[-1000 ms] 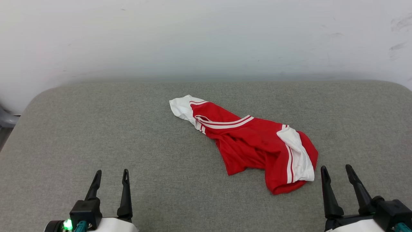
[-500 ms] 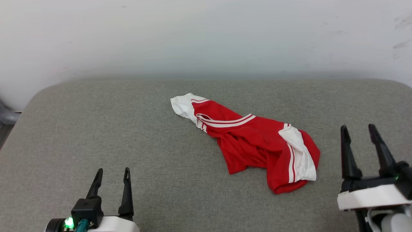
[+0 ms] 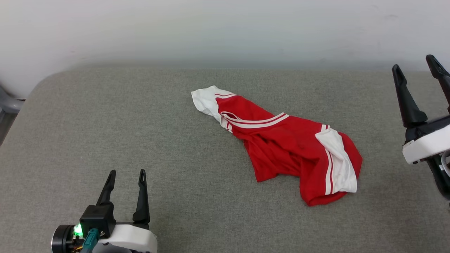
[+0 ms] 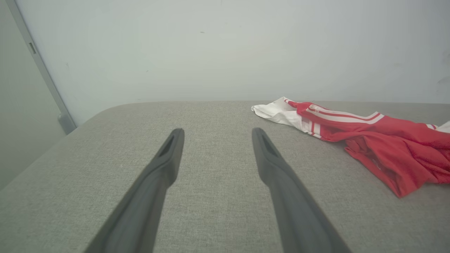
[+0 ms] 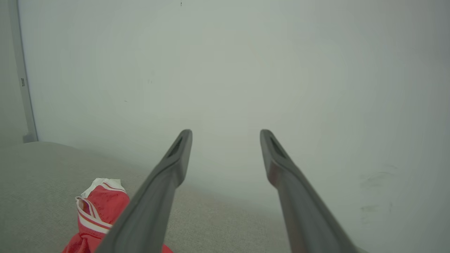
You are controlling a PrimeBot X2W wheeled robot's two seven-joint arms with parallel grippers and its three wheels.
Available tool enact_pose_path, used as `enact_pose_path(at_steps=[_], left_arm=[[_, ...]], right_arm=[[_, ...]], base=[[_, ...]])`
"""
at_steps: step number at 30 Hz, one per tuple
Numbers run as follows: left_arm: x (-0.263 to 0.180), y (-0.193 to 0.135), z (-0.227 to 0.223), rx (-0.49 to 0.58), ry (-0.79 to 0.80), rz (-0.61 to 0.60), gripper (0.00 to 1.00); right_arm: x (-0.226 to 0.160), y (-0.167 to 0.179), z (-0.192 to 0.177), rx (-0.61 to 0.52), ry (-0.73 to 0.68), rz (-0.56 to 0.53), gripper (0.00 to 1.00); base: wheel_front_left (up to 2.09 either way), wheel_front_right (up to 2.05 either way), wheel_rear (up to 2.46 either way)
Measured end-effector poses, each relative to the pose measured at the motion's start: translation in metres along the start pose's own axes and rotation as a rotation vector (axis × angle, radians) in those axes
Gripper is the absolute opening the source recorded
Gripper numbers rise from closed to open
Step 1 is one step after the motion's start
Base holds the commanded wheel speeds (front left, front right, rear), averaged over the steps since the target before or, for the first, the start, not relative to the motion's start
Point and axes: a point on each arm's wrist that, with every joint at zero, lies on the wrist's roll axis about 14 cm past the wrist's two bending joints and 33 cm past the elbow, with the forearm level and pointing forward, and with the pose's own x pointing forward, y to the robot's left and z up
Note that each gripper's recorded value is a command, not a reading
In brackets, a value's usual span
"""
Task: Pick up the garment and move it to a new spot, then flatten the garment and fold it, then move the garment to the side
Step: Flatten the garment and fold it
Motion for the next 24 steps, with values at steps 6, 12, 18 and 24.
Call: enact_pose_path(at_steps=[6,12,18,24], left_arm=[[0.010,-0.001,-0.005,0.002,0.012,0.000,1.00],[0.020,-0.004,-0.012,0.001,0.026,-0.009,1.00],[0.031,-0.008,-0.021,0.000,0.046,-0.018,1.00],[0.041,-0.009,-0.032,-0.001,0.070,-0.018,1.00]], right_arm=[[0.011,0.019,-0.051,0.014,0.301,0.143,1.00],[-0.020,0.045,-0.123,0.044,0.722,0.287,1.00],[-0.045,0.053,-0.174,0.080,0.992,0.341,1.00],[-0.064,0.063,-0.224,0.117,1.152,0.345,1.00]], base=[[0.00,0.00,0.00],[0.00,0.00,0.00],[0.00,0.00,0.00],[0.00,0.00,0.00]])
